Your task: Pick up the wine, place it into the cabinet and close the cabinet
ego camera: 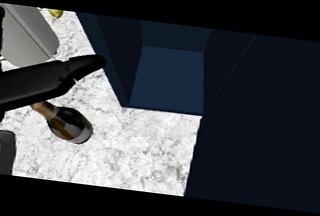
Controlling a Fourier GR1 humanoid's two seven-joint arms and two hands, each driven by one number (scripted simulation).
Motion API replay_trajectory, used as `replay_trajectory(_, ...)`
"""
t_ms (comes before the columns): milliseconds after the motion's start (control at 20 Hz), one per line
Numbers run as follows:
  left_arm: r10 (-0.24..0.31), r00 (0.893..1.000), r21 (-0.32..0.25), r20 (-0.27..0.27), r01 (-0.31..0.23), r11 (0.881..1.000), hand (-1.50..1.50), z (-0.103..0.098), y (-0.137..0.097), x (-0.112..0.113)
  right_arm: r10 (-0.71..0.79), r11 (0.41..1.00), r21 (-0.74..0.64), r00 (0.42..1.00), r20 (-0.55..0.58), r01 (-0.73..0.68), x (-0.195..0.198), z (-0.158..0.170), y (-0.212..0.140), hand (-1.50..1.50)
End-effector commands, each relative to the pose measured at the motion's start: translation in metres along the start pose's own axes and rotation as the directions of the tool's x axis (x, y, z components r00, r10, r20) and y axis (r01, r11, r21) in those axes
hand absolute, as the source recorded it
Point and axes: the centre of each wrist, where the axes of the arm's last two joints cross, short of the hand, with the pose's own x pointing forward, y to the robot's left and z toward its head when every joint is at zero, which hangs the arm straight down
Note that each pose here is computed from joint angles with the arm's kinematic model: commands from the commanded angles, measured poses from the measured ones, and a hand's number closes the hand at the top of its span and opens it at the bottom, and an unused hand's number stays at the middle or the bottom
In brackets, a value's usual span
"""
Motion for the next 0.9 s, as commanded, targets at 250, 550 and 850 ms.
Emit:
replay_trajectory(250,-0.049,0.997,0.034,-0.066,0.051,0.998,-1.5,-0.004,0.05,0.0,-0.004,1.0,0.018,0.996,0.091,0.002,0.046,0.027,0.002,-1.5)
replay_trajectory(550,-0.052,0.991,0.08,-0.122,0.062,0.995,-1.5,0.007,0.063,-0.043,-0.004,0.999,0.035,0.995,0.096,0.0,0.043,0.034,0.001,-1.5)
replay_trajectory(850,-0.048,0.988,0.098,-0.144,0.063,0.993,-1.5,-0.004,0.078,-0.055,-0.018,1.0,0.015,0.995,0.099,0.016,0.053,0.038,0.006,-1.5)
